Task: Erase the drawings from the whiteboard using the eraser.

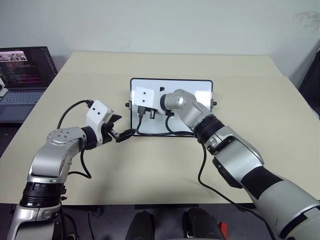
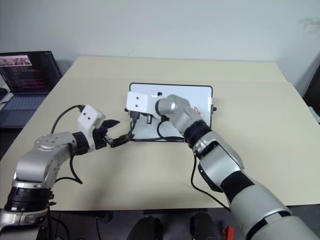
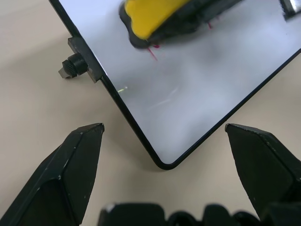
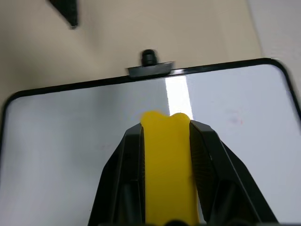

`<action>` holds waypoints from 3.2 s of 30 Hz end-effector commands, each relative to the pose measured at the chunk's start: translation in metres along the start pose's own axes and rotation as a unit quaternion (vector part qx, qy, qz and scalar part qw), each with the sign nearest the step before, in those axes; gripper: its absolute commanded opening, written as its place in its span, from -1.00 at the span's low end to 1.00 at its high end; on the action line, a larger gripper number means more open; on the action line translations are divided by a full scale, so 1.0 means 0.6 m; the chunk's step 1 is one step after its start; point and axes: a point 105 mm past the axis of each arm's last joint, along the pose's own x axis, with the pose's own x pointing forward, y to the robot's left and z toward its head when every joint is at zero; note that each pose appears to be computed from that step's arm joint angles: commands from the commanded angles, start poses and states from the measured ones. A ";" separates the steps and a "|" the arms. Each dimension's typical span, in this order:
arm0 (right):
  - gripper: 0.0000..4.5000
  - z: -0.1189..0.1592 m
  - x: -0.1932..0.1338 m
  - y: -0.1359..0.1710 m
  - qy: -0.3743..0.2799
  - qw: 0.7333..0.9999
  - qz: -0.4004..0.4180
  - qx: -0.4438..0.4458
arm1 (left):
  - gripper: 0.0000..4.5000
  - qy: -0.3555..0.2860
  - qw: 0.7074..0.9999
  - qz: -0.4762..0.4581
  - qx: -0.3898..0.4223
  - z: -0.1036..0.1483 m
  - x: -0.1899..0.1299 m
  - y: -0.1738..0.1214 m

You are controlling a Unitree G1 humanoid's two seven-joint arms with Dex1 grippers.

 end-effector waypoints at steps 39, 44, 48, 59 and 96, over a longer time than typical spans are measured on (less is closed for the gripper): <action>-0.56 -0.015 0.000 0.020 -0.018 0.994 0.016 0.103 | 1.00 -0.022 0.999 -0.020 0.020 0.023 0.004 -0.015; -0.56 -0.026 0.004 0.054 0.000 0.993 0.069 0.093 | 1.00 -0.023 0.999 -0.020 0.019 0.024 0.004 -0.016; -0.56 -0.039 0.003 0.076 0.013 0.992 0.099 0.077 | 1.00 -0.023 0.999 -0.018 0.018 0.023 0.002 -0.015; -0.56 0.009 0.002 -0.009 -0.036 0.992 -0.035 0.116 | 1.00 -0.024 0.999 -0.021 0.017 0.024 0.005 -0.015; -0.56 -0.052 -0.267 0.036 -0.073 0.948 -0.075 0.301 | 1.00 -0.054 0.996 -0.063 0.017 0.047 0.026 -0.025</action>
